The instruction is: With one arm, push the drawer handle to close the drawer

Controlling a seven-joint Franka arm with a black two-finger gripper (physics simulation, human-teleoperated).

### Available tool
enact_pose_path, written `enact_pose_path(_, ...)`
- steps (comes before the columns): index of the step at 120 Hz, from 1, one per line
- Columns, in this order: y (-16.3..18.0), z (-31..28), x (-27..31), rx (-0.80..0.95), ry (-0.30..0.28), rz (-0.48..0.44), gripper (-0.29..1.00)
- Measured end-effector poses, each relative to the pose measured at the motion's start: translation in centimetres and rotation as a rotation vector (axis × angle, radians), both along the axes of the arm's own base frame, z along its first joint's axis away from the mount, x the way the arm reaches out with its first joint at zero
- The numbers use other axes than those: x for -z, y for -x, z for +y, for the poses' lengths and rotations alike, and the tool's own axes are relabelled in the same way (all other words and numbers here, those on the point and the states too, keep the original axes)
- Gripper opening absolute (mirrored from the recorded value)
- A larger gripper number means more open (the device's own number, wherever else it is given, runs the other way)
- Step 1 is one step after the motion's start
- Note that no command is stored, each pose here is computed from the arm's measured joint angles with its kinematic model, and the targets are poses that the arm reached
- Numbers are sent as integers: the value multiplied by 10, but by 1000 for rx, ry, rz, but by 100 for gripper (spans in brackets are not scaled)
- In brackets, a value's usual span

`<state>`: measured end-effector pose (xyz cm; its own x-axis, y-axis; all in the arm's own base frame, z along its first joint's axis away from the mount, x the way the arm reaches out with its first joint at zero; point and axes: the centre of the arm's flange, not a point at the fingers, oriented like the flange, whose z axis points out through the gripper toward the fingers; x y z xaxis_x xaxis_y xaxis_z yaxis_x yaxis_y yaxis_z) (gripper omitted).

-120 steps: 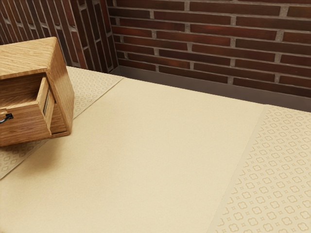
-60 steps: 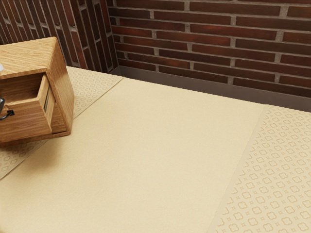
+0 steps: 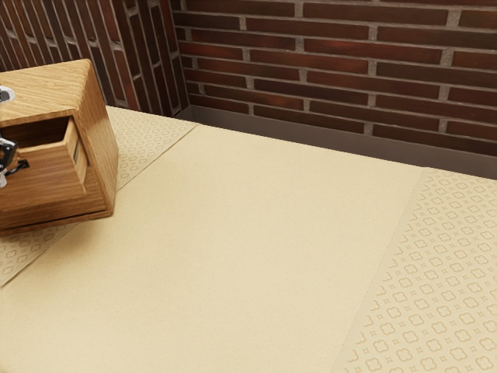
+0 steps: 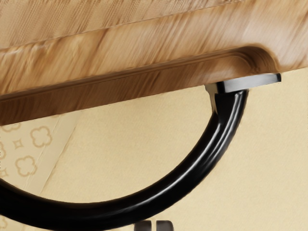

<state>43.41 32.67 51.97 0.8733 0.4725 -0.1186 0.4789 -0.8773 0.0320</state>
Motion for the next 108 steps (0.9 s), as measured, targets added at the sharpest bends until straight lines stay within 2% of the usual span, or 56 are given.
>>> enact_pose_path(27,-27,18,11,-7,-8,10,-8)
enact_pose_path(108,-83,64,3,-15,-85,-55,-8)
